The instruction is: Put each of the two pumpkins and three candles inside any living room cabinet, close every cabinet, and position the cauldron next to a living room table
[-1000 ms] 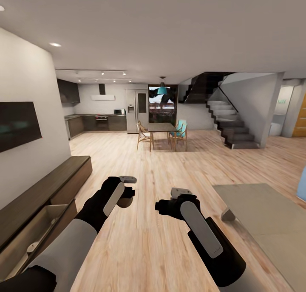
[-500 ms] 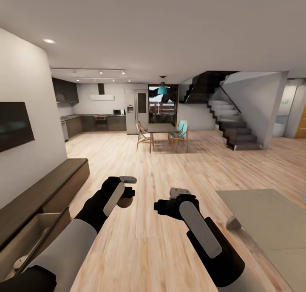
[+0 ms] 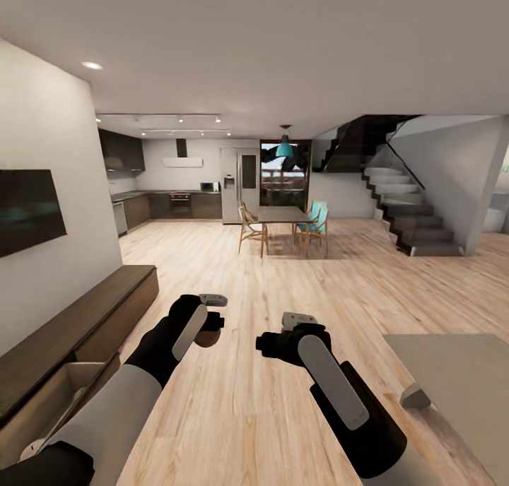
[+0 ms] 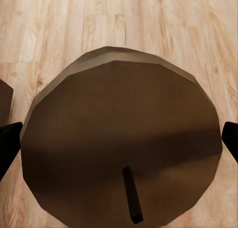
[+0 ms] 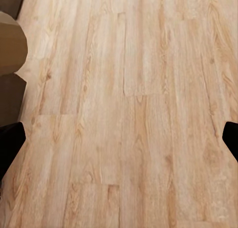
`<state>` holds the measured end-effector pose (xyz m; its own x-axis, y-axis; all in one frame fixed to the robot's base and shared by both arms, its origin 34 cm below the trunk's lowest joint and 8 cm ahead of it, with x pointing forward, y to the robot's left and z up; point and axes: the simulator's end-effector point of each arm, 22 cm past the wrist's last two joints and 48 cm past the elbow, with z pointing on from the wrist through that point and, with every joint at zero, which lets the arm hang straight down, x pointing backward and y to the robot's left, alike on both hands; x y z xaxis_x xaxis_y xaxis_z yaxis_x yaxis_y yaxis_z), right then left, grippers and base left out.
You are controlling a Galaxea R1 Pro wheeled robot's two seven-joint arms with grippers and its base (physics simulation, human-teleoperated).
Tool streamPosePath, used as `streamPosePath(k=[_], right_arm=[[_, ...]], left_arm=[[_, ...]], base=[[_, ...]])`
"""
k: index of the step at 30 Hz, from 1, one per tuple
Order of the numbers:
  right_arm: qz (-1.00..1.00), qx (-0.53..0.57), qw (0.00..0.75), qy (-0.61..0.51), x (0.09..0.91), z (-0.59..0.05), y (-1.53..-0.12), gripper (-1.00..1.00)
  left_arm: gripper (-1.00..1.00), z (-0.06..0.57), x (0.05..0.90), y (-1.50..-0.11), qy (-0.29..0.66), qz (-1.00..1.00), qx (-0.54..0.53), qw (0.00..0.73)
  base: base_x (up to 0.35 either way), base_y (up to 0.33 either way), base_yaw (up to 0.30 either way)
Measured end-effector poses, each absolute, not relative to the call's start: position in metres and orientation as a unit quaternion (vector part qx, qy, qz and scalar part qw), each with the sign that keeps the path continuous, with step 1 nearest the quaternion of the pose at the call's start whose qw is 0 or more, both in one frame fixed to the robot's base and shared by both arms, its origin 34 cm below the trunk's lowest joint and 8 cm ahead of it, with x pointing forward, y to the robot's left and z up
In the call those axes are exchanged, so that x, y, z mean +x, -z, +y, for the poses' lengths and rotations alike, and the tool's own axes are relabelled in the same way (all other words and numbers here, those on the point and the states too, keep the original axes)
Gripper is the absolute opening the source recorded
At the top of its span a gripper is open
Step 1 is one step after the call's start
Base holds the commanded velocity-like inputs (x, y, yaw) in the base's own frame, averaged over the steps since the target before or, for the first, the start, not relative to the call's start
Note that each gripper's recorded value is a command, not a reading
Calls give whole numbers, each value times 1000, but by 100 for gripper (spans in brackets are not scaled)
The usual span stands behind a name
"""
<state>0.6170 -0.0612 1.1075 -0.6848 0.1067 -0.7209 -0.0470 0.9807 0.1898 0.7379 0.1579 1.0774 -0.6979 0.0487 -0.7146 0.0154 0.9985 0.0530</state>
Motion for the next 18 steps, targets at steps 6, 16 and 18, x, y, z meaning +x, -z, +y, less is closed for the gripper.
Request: streamPosePath(k=[6, 16, 18], right_arm=[[913, 16, 397, -97, 617, -61, -1108, 100], [913, 16, 397, -98, 617, -61, -1108, 100], [913, 16, 397, -98, 617, -61, -1108, 100]], left_arm=[[-100, 158, 738, -1078, -23, 921, 18, 389], [-100, 158, 738, -1077, -23, 921, 18, 388], [-100, 158, 738, -1077, -23, 921, 18, 388]], base=[[338, 0, 70], [338, 0, 6], [338, 0, 1]])
